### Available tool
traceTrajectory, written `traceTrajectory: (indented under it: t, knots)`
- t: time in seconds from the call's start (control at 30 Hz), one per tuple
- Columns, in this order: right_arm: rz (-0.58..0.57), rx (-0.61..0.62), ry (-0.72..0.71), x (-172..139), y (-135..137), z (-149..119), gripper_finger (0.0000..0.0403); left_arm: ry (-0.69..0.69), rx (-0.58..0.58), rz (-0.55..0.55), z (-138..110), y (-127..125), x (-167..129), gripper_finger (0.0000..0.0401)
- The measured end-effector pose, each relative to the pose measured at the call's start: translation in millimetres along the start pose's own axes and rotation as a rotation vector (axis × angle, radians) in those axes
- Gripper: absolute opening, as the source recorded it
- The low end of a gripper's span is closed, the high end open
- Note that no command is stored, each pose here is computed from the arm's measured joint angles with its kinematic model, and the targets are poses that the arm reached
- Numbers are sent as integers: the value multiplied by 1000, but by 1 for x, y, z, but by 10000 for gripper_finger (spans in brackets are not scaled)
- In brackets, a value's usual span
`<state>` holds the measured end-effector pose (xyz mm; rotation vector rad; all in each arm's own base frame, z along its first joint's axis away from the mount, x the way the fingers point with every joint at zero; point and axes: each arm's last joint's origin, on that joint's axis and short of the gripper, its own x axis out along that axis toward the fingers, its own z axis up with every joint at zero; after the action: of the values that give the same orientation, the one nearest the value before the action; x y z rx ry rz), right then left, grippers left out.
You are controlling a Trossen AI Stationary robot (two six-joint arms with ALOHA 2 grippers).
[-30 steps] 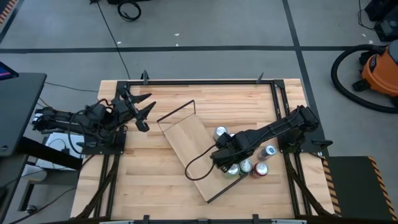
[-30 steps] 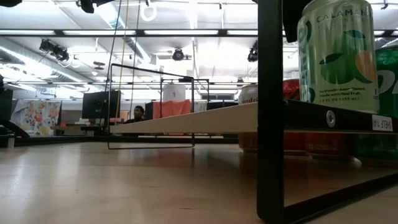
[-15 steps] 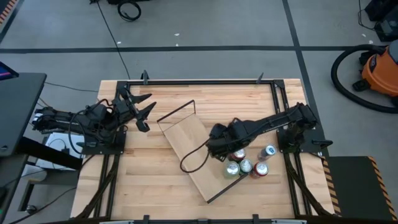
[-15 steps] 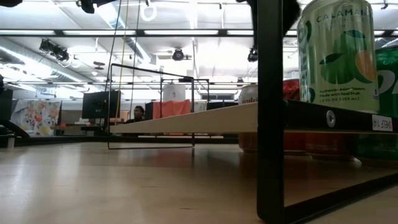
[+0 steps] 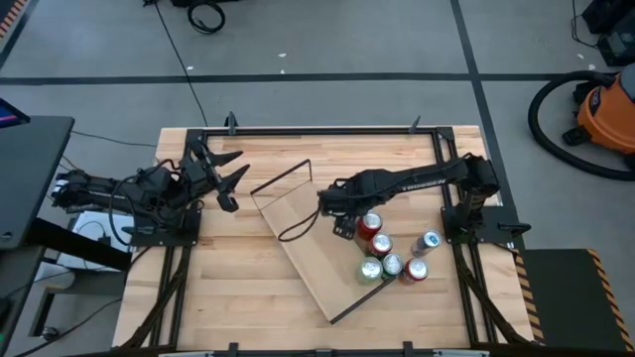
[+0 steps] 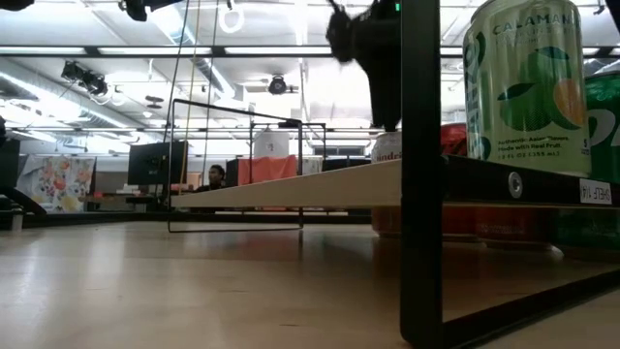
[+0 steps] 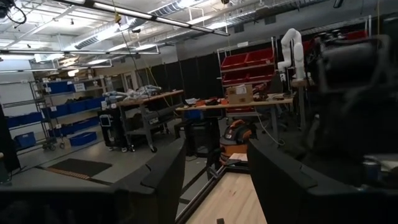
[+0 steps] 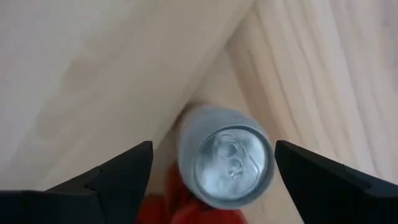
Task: Place canned beverage on shelf
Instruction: Put the white-pink soda can on the shelf
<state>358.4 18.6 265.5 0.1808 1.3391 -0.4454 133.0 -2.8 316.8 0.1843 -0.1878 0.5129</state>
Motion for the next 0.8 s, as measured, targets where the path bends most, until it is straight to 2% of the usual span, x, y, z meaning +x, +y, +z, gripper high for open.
traceTrajectory:
  t: [0.2,0.43,0.8]
  knots:
    - [-30,10,83,26,-17,-6,353,-10,-8,-3,3,4,-6,183]
    - [52,35,122,52,-25,-11,352,2,-17,-7,2,6,-8,183]
    - [56,58,132,55,-32,-9,324,7,-14,-8,1,6,-8,183]
